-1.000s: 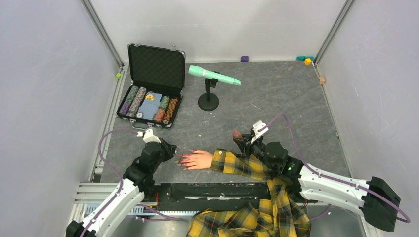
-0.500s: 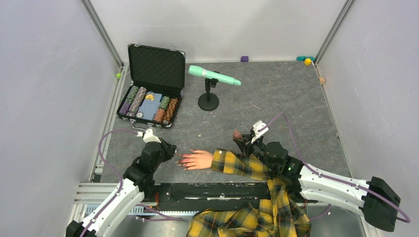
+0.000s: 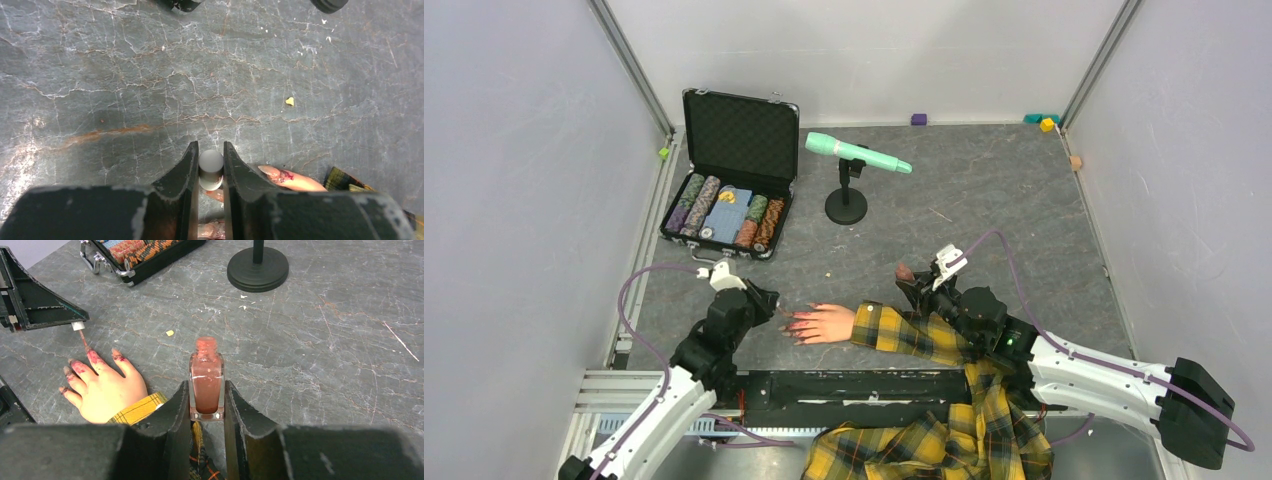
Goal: Paint the nails
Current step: Paint the nail polish on the nail.
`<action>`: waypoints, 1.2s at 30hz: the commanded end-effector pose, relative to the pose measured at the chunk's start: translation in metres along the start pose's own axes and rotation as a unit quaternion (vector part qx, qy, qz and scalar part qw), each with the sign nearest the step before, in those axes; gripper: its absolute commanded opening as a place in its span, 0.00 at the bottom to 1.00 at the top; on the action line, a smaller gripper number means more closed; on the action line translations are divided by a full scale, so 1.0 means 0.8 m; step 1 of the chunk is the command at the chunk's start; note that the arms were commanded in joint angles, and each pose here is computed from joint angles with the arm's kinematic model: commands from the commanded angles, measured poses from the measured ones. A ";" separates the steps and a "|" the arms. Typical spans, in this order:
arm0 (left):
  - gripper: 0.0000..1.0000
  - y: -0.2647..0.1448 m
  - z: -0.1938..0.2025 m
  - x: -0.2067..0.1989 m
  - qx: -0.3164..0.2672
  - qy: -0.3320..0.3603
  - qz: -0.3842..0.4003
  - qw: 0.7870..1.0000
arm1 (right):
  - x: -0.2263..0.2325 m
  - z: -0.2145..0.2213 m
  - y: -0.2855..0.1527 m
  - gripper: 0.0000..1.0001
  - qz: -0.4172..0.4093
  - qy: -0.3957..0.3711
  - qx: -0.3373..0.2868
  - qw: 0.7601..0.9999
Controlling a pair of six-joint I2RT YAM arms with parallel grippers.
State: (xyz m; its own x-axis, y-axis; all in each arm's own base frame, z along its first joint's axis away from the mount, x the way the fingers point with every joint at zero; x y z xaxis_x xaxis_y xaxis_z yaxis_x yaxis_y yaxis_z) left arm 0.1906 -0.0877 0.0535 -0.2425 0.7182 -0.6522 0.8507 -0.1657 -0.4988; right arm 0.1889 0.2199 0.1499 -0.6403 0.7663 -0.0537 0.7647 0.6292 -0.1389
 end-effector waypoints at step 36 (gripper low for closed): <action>0.02 -0.006 -0.002 -0.024 0.004 0.000 0.052 0.999 | -0.001 -0.013 0.002 0.00 0.006 0.013 -0.026 1.000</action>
State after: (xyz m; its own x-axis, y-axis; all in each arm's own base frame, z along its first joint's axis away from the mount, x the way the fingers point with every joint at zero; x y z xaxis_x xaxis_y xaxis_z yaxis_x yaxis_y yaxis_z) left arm 0.1890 -0.0974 0.0647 -0.1840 0.6888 -0.7012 0.8592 -0.2338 -0.4551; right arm 0.1883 0.2189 0.1456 -0.6402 0.7662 -0.0558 0.7644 0.6281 -0.1454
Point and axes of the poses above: each gripper's point midway between its finger pads, its own y axis out along the fingers, its own x axis along the line the jaws close on, z = x × y, the point moved 2 cm from there along -y, back along the fingers, and after that the axes turned 11 degrees about -y, right-handed, at the moved point
